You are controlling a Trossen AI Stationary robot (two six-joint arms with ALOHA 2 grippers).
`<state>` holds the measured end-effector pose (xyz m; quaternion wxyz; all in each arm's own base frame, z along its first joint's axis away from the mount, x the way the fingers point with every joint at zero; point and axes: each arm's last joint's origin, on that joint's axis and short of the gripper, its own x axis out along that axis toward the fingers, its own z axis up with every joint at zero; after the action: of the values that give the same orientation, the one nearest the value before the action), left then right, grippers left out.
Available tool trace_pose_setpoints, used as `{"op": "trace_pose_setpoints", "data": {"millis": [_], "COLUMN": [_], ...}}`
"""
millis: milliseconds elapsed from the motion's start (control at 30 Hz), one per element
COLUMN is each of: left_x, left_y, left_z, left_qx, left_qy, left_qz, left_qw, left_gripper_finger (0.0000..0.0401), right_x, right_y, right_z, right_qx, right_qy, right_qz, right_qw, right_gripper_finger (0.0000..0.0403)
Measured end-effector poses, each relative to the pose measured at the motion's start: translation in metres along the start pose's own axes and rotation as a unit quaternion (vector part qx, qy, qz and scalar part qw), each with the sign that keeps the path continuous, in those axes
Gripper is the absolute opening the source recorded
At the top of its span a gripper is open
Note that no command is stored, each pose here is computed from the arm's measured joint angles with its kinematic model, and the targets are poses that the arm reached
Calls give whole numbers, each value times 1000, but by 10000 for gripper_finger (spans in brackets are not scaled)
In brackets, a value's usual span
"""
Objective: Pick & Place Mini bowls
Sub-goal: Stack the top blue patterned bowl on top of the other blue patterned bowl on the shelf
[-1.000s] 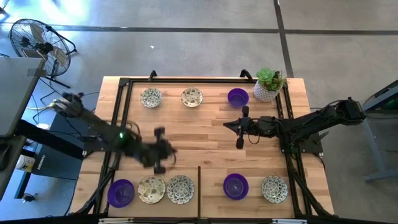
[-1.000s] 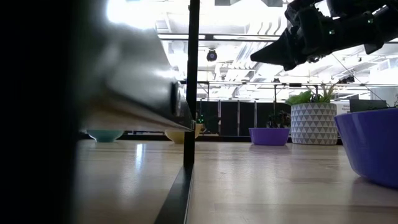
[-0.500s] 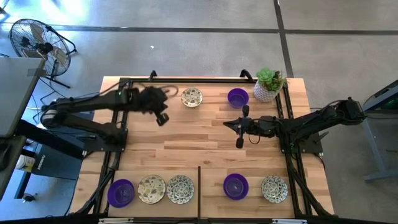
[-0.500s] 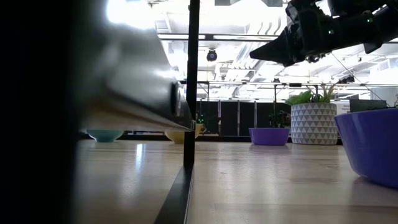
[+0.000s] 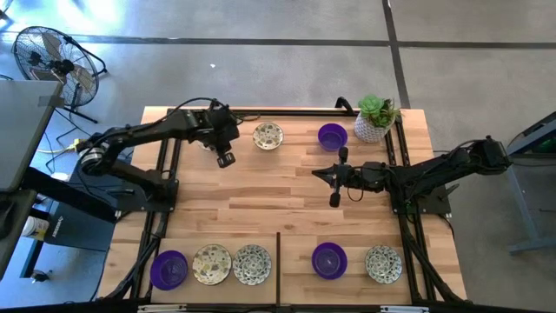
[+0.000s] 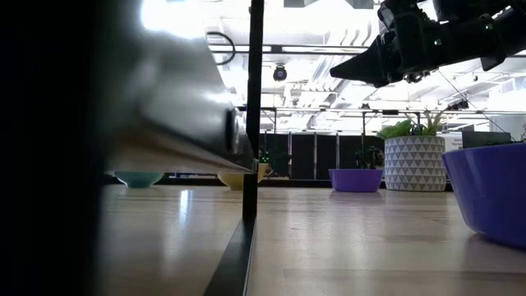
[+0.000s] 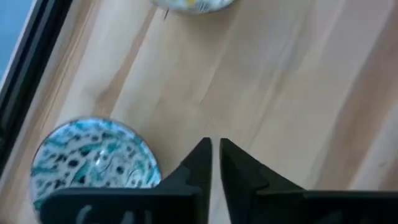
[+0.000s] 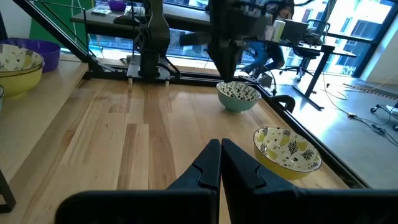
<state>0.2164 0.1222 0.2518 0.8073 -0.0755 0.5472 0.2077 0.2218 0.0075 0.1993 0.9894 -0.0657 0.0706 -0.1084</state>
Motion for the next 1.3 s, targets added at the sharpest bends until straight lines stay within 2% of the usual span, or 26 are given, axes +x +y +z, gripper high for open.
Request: {"op": "trace_pose_setpoints", "data": {"millis": [167, 367, 533, 733, 900, 1233, 1300], "left_x": [14, 32, 48, 58, 63, 75, 72], "left_y": [1, 12, 24, 27, 26, 24, 24], "left_z": [-5, -14, -31, -37, -40, -48, -47], "left_qx": [5, -14, -28, -29, -18, -6, -9], "left_qy": [67, 61, 77, 60, 55, 81, 81], "left_qz": [14, 27, 85, 94, 88, 87, 84], "left_qw": [998, 998, 993, 993, 994, 993, 993], "left_gripper_finger": [99, 175, 198, 199, 175, 22, 11], "right_x": [0, 0, 0, 0, 0, 0, 0], "right_y": [0, 1, 1, 1, 1, 1, 1], "right_z": [0, -1, -2, -2, -2, -2, -2], "right_qx": [9, 17, 21, 19, 17, 16, 16], "right_qy": [1, 4, 7, 7, 7, 7, 7], "right_qz": [1, 8, 8, 8, 7, 7, 7], "right_qw": [1000, 1000, 1000, 1000, 1000, 1000, 1000], "right_gripper_finger": [0, 0, 0, 0, 0, 0, 0]}}
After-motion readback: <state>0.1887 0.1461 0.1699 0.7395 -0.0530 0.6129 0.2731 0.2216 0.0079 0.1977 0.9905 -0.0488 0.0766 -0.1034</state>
